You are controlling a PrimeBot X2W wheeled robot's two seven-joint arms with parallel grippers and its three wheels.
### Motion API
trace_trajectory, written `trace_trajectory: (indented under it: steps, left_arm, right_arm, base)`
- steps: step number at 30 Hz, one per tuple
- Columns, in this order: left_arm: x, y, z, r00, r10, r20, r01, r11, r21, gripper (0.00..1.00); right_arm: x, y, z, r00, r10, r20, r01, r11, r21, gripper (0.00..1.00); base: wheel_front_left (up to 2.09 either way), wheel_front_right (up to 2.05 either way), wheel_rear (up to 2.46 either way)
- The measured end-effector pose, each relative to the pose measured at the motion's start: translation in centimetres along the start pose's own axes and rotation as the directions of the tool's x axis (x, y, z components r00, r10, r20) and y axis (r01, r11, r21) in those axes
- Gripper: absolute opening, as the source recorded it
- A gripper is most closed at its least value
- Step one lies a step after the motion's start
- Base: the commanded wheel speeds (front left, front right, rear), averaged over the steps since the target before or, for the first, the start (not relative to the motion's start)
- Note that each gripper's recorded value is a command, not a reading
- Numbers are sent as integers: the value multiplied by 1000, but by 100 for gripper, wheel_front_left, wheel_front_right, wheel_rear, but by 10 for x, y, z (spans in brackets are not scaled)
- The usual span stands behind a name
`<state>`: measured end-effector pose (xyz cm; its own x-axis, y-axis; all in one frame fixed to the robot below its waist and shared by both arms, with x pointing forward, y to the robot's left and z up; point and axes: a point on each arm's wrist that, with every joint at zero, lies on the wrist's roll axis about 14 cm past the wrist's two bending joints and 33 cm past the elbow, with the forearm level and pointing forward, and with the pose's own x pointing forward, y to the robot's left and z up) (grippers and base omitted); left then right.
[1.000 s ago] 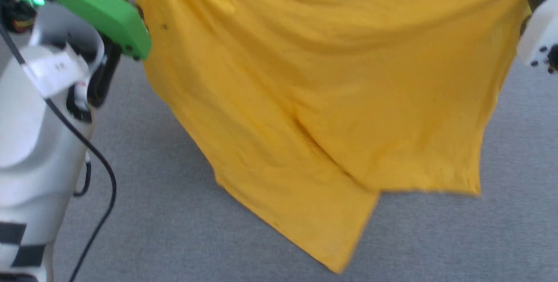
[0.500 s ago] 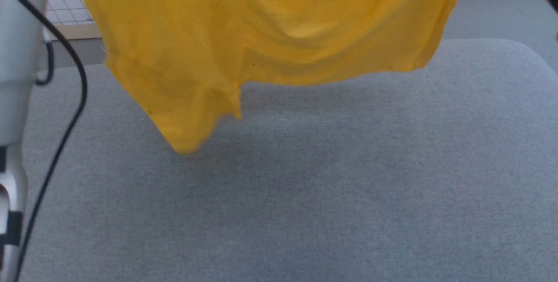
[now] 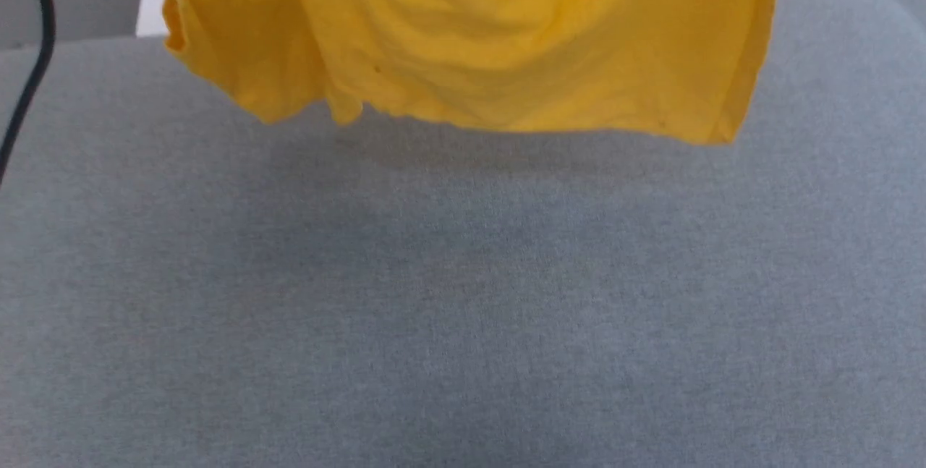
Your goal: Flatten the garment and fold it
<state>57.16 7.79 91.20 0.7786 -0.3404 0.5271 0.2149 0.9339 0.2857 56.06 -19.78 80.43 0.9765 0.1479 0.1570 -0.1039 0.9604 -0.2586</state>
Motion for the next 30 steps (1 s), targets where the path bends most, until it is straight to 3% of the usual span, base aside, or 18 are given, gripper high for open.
trace_trajectory:
  steps: [10, 16, 22, 27, 30]
  left_arm:
    - [36, 6, -79, 995, 48, 90, -46, 999, -26, 0]
    - [45, 1, -104, 987, 7, 162, -5, 1000, -13, 0]
    - [34, -16, -184, 993, -78, 89, 79, 997, -14, 0]
    - [-3, -21, -272, 992, -102, -70, 97, 993, -71, 0]
    - [-24, -24, -293, 984, -136, -118, 128, 989, -77, 0]
  right_arm:
    - [72, 13, -56, 1000, -13, 9, 13, 998, -62, 0]
    - [97, 19, -91, 1000, -6, 10, 7, 995, -98, 0]
    - [114, 24, -153, 999, 7, -47, -13, 991, -133, 0]
    - [114, 45, -218, 988, 60, -139, -78, 989, -128, 0]
    - [109, 62, -239, 980, 114, -166, -135, 983, -122, 0]
  base:
    - [0, 0, 0]
    - [0, 0, 0]
    - [0, 0, 0]
    - [0, 0, 0]
    - [0, 0, 0]
